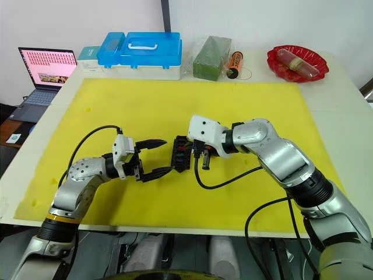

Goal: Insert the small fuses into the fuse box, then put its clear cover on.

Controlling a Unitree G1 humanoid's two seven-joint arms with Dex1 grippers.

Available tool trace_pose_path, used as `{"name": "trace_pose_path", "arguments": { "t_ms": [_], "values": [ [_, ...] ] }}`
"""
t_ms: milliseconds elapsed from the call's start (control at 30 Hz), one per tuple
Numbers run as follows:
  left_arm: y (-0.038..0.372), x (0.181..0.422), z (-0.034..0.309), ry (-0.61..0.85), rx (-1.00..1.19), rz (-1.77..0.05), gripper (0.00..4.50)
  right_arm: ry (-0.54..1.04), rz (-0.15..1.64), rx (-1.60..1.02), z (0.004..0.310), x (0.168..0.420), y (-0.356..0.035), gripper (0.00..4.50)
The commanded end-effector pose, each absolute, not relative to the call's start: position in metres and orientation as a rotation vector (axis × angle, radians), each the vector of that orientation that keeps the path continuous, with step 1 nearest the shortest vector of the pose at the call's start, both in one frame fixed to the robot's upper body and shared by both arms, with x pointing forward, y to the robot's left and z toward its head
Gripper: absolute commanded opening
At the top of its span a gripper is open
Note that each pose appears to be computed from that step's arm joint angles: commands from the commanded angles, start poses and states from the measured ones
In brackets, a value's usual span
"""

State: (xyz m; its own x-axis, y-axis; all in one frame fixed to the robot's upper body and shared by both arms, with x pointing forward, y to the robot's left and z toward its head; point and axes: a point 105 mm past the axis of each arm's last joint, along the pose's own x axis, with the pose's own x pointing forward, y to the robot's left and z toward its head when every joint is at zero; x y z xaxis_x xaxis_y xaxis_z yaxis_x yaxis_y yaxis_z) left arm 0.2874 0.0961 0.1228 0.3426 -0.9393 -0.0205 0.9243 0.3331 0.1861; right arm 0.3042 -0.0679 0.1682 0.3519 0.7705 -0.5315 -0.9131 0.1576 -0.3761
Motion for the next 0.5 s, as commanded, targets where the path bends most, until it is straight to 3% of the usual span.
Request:
{"name": "trace_pose_path", "arguments": {
  "t_ms": [33, 500],
  "values": [
    [0.0954, 0.2879, 0.1309, -0.136, 0.201, -1.219, 4.47, 0.174, 1.232, -0.740, 0.1812, 0.3038, -0.0622, 0.00],
    [0.0958, 0.2891, 0.1299, -0.127, 0.219, -1.221, 4.47, 0.189, 1.241, -0.729, 0.1738, 0.3075, -0.0596, 0.00]
  ]
}}
